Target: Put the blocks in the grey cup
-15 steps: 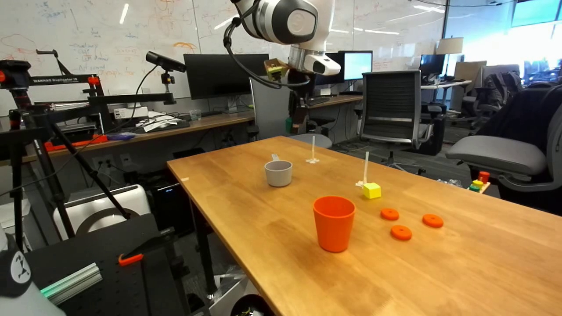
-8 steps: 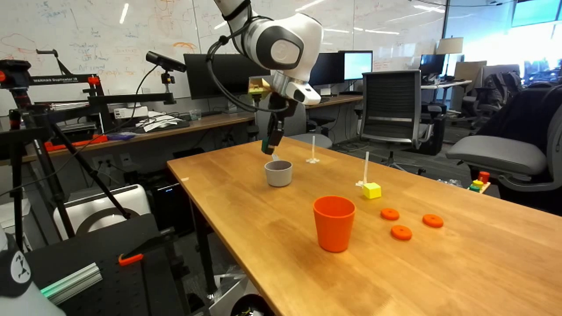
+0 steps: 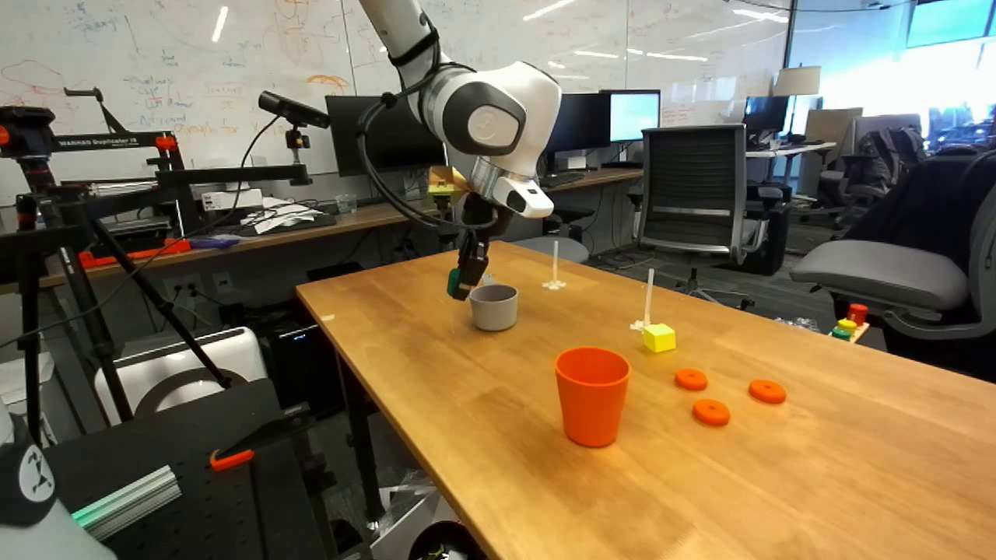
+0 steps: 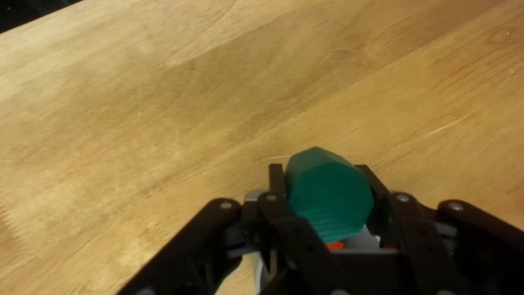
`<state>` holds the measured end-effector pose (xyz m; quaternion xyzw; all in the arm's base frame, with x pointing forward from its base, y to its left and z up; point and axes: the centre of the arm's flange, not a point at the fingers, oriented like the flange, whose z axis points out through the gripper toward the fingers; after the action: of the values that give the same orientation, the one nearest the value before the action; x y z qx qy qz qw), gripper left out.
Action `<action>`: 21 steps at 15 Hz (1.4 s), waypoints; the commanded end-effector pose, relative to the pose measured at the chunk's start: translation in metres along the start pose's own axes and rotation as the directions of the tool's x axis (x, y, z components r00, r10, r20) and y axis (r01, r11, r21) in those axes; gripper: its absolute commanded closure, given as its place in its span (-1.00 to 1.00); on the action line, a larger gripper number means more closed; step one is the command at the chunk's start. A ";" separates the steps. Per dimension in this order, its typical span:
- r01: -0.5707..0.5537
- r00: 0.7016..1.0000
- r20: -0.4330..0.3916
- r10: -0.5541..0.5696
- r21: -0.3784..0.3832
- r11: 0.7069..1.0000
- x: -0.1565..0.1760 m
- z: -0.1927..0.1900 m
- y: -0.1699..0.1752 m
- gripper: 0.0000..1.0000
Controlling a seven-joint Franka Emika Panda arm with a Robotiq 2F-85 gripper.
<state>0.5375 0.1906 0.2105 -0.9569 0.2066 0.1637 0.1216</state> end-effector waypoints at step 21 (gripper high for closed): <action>0.048 0.990 -0.132 -0.056 -0.065 0.997 0.042 -0.016 -0.021 -1.00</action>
<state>0.5741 0.1831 0.2117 -0.9706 0.1842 0.1189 0.0990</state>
